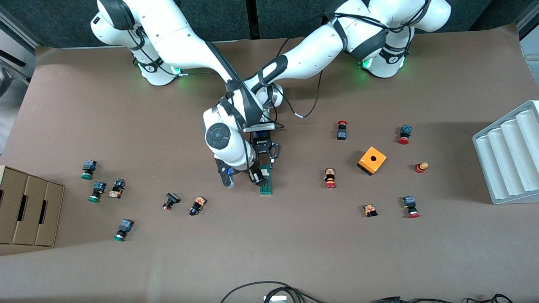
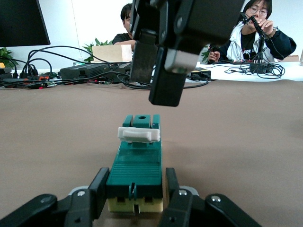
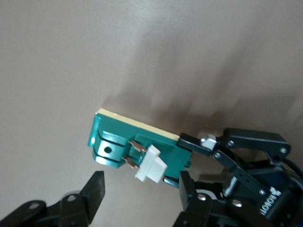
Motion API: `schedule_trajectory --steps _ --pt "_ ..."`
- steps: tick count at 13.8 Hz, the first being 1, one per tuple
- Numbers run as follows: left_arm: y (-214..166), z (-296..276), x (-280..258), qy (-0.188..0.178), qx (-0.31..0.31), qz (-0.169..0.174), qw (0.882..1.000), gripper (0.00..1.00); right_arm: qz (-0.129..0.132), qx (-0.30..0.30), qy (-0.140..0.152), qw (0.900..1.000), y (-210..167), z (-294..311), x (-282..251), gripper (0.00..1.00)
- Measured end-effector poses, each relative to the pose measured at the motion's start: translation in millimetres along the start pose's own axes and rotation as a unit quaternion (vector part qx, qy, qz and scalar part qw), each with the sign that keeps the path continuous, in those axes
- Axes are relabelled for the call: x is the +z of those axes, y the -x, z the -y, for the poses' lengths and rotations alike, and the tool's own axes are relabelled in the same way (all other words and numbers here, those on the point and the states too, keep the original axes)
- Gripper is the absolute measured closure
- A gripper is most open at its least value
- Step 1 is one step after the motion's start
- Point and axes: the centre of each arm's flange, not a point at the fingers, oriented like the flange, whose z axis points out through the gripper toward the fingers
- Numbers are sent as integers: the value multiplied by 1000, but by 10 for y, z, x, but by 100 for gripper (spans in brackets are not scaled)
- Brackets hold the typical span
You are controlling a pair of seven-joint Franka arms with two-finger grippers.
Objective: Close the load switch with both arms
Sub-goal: 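Push the white toggle over with the right gripper fingers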
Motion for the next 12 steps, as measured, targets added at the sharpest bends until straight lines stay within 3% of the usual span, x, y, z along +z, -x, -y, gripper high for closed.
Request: schedule_trajectory --steps 5,7,12 --pt "0 0 0 0 0 0 1000 45 -4 -4 -6 1000 22 -117 139 31" --pt "0 0 1 0 0 0 1000 45 -7 -7 -9 1000 53 -165 208 40" --pt "1 1 0 0 0 0 1000 45 -16 -7 -22 1000 18 -200 357 43"
